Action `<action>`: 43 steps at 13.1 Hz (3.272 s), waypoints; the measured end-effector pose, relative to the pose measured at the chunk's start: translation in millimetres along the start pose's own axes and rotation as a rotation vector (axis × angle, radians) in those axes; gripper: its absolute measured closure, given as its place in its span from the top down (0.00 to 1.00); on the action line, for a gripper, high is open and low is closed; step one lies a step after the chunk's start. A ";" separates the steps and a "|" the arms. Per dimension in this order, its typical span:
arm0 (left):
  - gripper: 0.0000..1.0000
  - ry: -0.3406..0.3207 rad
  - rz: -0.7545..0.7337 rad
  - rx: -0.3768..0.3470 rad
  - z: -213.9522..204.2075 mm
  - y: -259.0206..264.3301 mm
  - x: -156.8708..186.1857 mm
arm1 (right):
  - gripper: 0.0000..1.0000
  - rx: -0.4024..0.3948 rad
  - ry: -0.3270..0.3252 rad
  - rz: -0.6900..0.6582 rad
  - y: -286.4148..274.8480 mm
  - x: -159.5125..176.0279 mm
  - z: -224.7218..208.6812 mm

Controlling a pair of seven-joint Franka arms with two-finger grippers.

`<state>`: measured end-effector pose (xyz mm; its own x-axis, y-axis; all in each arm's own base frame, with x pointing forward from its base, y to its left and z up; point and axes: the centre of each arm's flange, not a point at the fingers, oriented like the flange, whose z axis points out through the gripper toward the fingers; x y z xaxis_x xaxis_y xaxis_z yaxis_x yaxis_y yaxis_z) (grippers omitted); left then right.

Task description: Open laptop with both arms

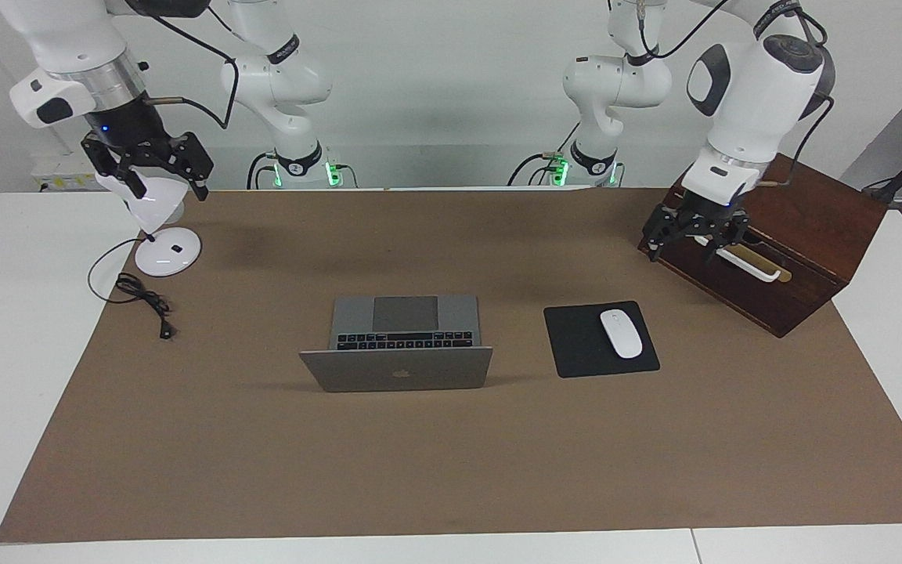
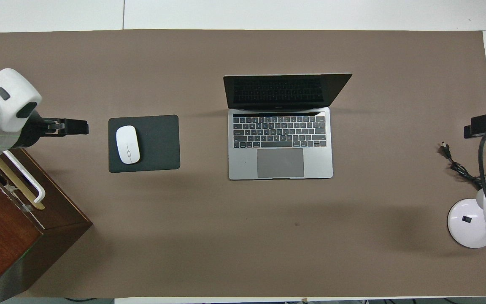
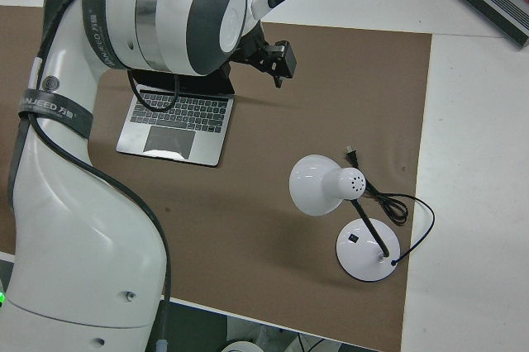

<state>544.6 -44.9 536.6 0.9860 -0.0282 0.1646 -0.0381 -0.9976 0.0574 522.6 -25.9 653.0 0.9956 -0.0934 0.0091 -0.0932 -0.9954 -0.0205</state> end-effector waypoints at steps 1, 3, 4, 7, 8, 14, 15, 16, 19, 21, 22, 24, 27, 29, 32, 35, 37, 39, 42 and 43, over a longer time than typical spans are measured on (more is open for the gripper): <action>1.00 0.003 -0.032 0.005 -1.4 -17.8 0.6 | 1.00 0.000 -0.011 0.000 -0.1 -1.6 0.7; 1.00 0.015 -0.071 0.011 -6.9 -40.2 0.6 | 1.00 -0.001 -0.028 0.000 -0.1 -3.4 2.6; 1.00 0.025 -0.080 0.012 -12.1 -45.1 1.2 | 1.00 -0.001 -0.030 0.000 -0.1 -3.6 2.8; 1.00 0.040 -0.083 0.013 -30.1 -46.7 4.4 | 1.00 -0.001 -0.030 -0.002 -0.7 -3.6 2.8; 1.00 0.020 -0.083 0.012 -37.1 -46.5 3.9 | 1.00 -0.001 -0.030 -0.002 -0.9 -3.6 2.8; 1.00 -0.154 -0.071 0.028 -104.8 -40.4 -1.2 | 1.00 -0.001 -0.007 -0.010 -5.6 -1.1 1.8; 1.00 -0.177 -0.070 0.029 -105.0 -39.6 -1.2 | 1.00 -0.001 -0.006 -0.011 -6.0 -0.7 2.8; 1.00 -0.184 -0.070 0.031 -101.6 -39.8 0.8 | 1.00 -0.001 -0.006 -0.011 -6.0 -0.4 3.8; 1.00 -0.184 -0.072 0.033 -84.9 -40.8 6.1 | 1.00 -0.001 0.000 -0.012 -6.0 0.6 4.6; 1.00 -0.165 -0.062 0.033 -71.2 -36.5 8.7 | 1.00 0.000 0.010 -0.016 -6.2 1.8 4.2; 1.00 -0.162 -0.053 0.032 -65.7 -31.7 9.2 | 1.00 0.000 0.012 -0.016 -6.2 1.9 4.3; 1.00 -0.158 -0.037 0.031 -61.6 -22.7 9.5 | 1.00 0.000 0.010 -0.017 -6.8 1.9 4.9; 1.00 -0.142 -0.048 0.032 -64.3 -28.8 10.7 | 1.00 -0.001 0.000 -0.017 -6.9 1.8 9.8; 1.00 -0.136 -0.059 0.032 -65.6 -35.0 11.0 | 1.00 -0.003 -0.002 -0.017 -6.5 1.8 10.5; 1.00 -0.130 -0.062 0.033 -67.6 -36.8 11.8 | 1.00 -0.034 -0.001 -0.016 -3.1 1.9 11.1; 1.00 -0.120 -0.061 0.033 -72.0 -36.4 12.9 | 1.00 -0.039 -0.002 -0.016 -2.6 1.9 11.3; 1.00 -0.120 -0.061 0.033 -72.1 -36.5 13.0 | 1.00 -0.039 -0.003 -0.016 -2.6 1.8 11.7; 1.00 -0.119 -0.061 0.035 -72.3 -36.2 13.0 | 1.00 -0.039 -0.004 -0.016 -2.6 1.8 12.0; 1.00 -0.120 -0.044 0.037 -71.7 -25.8 13.1 | 1.00 -0.039 -0.004 -0.016 -2.6 1.8 12.0; 1.00 -0.120 -0.040 0.037 -71.5 -23.4 13.1 | 1.00 -0.039 -0.004 -0.016 -2.5 1.8 12.0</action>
<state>546.8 -17.4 607.9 0.9990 0.0064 0.0437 0.0053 -0.9997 0.0247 524.8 -23.3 641.0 0.9970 -0.0774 0.0052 -0.0775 -0.9968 0.0186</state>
